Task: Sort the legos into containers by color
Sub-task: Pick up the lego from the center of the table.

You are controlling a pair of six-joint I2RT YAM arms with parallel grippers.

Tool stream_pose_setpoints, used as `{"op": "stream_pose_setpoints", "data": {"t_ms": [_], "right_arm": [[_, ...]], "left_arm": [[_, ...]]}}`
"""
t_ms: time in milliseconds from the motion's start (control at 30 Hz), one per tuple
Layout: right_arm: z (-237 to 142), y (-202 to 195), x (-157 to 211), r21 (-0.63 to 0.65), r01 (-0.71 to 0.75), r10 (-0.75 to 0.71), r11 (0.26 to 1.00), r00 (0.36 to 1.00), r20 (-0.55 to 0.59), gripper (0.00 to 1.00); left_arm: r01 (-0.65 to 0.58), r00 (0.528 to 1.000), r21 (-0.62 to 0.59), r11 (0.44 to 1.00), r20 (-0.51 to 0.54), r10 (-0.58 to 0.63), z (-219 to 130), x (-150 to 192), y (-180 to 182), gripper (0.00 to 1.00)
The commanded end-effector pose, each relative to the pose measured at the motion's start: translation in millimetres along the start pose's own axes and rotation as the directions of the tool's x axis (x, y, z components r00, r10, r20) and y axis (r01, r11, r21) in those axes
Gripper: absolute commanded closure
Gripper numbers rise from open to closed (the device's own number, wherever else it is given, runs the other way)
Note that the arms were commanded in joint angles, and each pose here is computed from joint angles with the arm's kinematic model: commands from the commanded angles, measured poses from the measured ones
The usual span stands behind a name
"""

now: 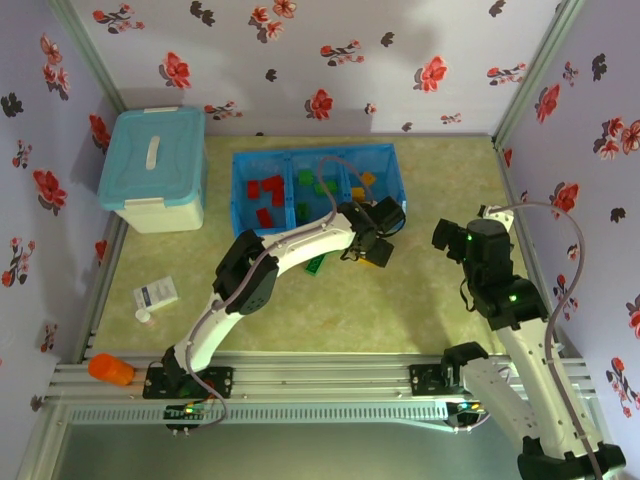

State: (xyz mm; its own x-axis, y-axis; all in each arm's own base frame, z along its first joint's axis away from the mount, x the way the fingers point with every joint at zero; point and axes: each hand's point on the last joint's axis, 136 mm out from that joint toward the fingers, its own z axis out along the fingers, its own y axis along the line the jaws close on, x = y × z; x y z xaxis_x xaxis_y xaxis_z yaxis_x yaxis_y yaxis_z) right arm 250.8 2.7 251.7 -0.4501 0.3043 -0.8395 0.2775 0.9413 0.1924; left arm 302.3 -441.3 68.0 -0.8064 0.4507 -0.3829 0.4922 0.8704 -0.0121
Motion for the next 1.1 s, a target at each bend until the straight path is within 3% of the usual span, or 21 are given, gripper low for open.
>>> {"op": "stream_pose_setpoints", "data": {"t_ms": [0,500,700,800,1067], "right_arm": [[-1.1,-8.0,-0.7,0.031,-0.023,0.022,0.999,1.0,0.016,0.03],[3.0,-9.5,4.6,0.037,-0.025,0.025,0.999,1.0,0.009,0.03],[2.3,-9.6,4.4,0.037,-0.026,0.026,0.999,1.0,0.011,0.03],[2.0,-10.2,4.0,0.039,-0.028,0.027,0.999,1.0,0.013,0.03],[-1.3,-11.0,2.7,0.036,-0.032,0.032,0.999,0.999,0.021,0.03]], "left_arm": [[0.022,0.999,-0.002,1.0,-0.031,-0.022,13.4,6.2,-2.4,0.2],[0.014,0.996,-0.005,1.0,-0.088,-0.014,43.4,16.6,-7.7,0.24],[0.004,0.995,-0.012,1.0,-0.102,-0.005,50.7,18.4,-8.1,0.38],[-0.003,0.996,-0.008,1.0,-0.093,0.002,42.4,15.6,-9.1,0.46],[-0.019,1.0,0.025,1.0,0.02,0.019,-3.7,-18.6,-14.5,0.5]]}}
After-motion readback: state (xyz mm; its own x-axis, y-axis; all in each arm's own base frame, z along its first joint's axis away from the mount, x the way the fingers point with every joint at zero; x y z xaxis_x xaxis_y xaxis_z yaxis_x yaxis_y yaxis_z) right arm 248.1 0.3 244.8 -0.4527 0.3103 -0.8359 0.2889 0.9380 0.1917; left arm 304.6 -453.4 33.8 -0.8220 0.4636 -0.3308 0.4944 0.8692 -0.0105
